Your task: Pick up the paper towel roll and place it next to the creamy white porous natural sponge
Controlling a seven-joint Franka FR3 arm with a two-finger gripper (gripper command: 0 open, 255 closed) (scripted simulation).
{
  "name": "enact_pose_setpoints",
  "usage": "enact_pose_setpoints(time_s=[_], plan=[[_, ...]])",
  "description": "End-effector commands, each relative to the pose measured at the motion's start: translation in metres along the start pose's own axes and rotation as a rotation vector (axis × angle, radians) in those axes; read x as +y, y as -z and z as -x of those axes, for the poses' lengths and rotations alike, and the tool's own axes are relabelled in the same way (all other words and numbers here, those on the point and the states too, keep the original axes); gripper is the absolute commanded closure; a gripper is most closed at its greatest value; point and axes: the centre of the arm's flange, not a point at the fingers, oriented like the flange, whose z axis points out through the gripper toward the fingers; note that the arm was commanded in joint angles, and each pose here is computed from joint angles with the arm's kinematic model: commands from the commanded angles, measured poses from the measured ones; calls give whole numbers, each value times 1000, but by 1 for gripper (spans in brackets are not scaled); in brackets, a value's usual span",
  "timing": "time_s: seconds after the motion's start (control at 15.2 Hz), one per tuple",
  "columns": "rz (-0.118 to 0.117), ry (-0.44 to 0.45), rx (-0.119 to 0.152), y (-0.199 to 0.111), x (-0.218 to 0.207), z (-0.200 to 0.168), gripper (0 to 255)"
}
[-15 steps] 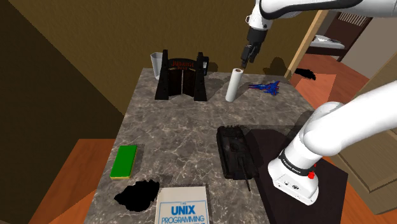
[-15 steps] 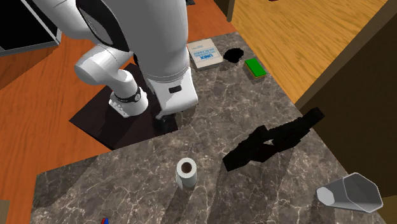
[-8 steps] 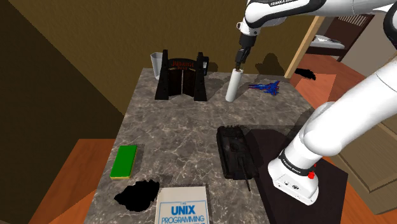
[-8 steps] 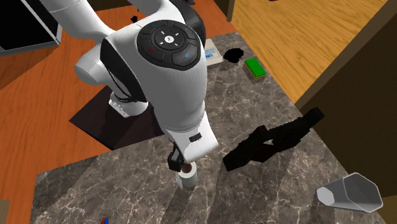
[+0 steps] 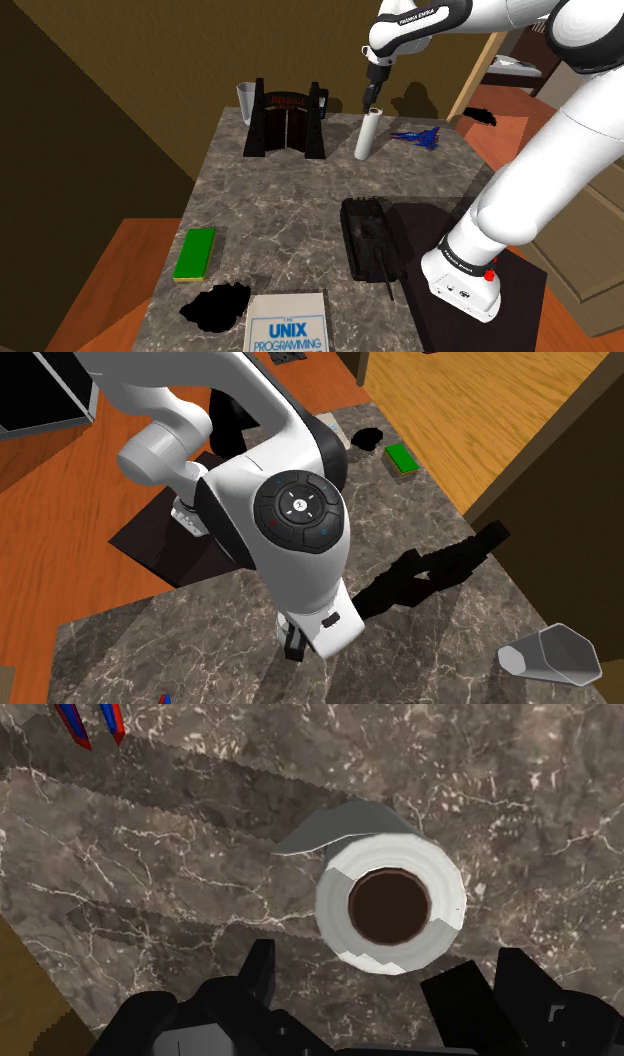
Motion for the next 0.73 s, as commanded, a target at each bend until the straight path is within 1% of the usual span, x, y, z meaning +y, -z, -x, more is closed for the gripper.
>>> enact_pose_setpoints(time_s=[0.0,0.2,0.66], plan=[[0,1,1,-11,-2,-1,0],[0,1,1,-25,-2,-1,0],[0,1,1,-25,-2,-1,0]])
